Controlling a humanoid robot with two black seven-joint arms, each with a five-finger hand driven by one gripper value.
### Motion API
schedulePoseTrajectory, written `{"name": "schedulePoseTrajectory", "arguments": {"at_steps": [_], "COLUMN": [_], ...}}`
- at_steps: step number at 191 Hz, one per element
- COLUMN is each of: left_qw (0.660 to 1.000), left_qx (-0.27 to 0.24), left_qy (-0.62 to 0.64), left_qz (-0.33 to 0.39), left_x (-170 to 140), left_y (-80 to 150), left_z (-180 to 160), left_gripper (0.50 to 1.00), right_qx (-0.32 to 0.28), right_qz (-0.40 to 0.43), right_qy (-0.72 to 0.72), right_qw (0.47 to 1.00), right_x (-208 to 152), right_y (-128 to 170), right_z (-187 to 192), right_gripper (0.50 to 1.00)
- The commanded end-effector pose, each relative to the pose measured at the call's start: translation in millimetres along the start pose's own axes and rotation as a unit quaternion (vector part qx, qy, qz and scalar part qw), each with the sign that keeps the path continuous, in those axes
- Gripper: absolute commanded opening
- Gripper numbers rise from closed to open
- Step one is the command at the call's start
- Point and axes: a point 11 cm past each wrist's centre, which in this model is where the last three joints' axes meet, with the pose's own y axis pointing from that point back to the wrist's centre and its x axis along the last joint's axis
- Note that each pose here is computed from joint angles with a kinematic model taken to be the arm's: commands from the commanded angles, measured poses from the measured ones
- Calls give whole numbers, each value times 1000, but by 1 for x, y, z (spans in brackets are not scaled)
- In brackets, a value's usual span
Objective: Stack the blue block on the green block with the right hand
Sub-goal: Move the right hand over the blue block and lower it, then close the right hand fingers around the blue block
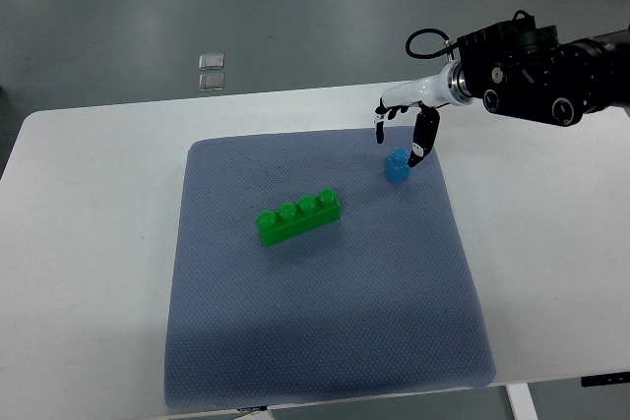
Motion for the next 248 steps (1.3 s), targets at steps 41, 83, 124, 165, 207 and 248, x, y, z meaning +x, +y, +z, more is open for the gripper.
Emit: {"name": "schedulePoseTrajectory", "arguments": {"at_steps": [41,83,124,165,207,248], "left_qw": [1000,1000,1000,1000,1000,1000], "left_qx": [0,0,0,0,0,0], "left_qy": [0,0,0,0,0,0], "left_qz": [0,0,0,0,-1,-1], "left_x": [0,0,0,0,0,0], "left_y": [0,0,0,0,0,0], "left_z": [0,0,0,0,0,0], "left_gripper": [1000,1000,1000,1000,1000,1000], "right_qx": [-7,-11,-9,-7,-17,-22], "right_qz": [17,26,26,33,33,33], "right_qy": [-13,-24,-42,-55,-58,-59], "right_qw": [1000,999,999,998,998,997], "right_x": [-4,-16,-26,-30,-35,-37], "right_y": [-9,-17,-26,-30,-32,-34], "right_z": [2,9,3,2,8,10], "right_gripper": [907,905,885,866,840,830]}}
